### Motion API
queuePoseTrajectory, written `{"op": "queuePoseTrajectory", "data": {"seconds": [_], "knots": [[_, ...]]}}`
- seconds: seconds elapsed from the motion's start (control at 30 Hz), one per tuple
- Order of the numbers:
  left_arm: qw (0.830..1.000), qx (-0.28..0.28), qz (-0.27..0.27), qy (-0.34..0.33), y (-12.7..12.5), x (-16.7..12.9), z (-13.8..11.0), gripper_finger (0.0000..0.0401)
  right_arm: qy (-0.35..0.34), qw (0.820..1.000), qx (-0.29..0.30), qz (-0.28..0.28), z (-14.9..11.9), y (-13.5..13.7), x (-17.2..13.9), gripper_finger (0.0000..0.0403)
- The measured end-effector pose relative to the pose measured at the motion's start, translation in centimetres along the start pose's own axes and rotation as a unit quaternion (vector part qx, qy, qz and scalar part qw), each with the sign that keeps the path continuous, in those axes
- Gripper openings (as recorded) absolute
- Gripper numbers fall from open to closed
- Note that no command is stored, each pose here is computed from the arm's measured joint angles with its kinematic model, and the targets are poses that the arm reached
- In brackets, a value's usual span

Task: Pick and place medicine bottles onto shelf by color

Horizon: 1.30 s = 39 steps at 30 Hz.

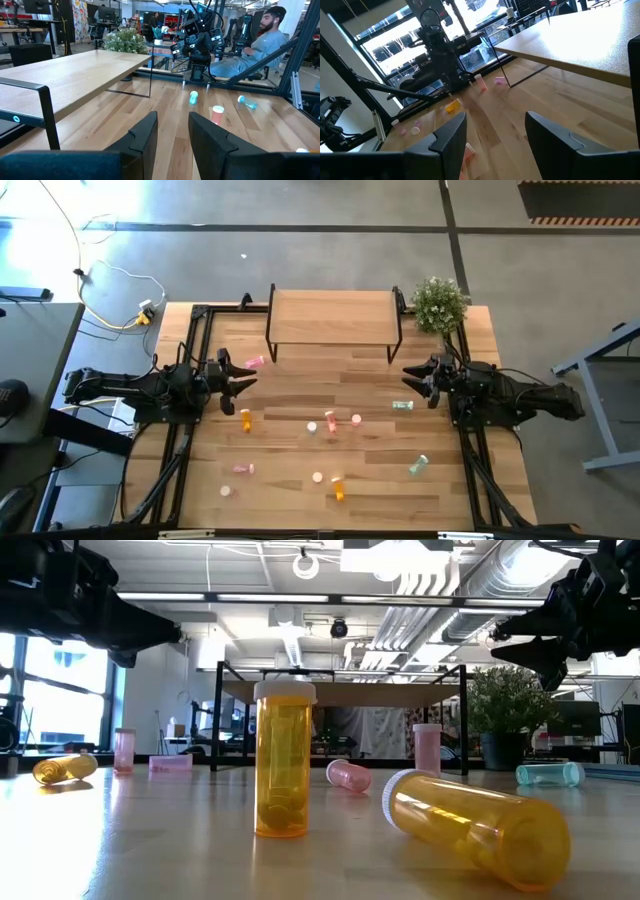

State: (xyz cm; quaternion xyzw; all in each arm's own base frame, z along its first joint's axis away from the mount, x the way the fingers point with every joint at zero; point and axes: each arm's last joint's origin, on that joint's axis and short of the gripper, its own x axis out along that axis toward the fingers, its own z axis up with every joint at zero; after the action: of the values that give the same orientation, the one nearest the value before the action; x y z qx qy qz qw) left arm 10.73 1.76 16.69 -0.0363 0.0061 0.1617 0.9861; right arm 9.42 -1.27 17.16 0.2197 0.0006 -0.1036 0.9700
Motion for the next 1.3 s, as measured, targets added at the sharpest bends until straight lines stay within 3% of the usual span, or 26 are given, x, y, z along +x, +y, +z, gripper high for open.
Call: {"op": "queuePoseTrajectory", "data": {"seconds": [0.83, 1.07, 1.3], "knots": [[1.0, -0.022, 0.0, 0.0, 0.0, 0.0, 0.01, 0.01, 0.0, 1.0, 0.0, 0.0, 0.0, 0.0, 0.0, 0.0193], [1.0, -0.003, 0.0, -0.005, -0.01, 0.0, 0.1, 0.01, 0.0, 1.0, 0.0, 0.0, 0.0, 0.0, 0.0, 0.0193], [0.999, -0.036, -0.002, -0.027, -0.03, -0.01, 0.52, 0.01, 0.0, 1.0, 0.0, 0.0, -0.01, -0.01, 0.0, 0.0193]]}}
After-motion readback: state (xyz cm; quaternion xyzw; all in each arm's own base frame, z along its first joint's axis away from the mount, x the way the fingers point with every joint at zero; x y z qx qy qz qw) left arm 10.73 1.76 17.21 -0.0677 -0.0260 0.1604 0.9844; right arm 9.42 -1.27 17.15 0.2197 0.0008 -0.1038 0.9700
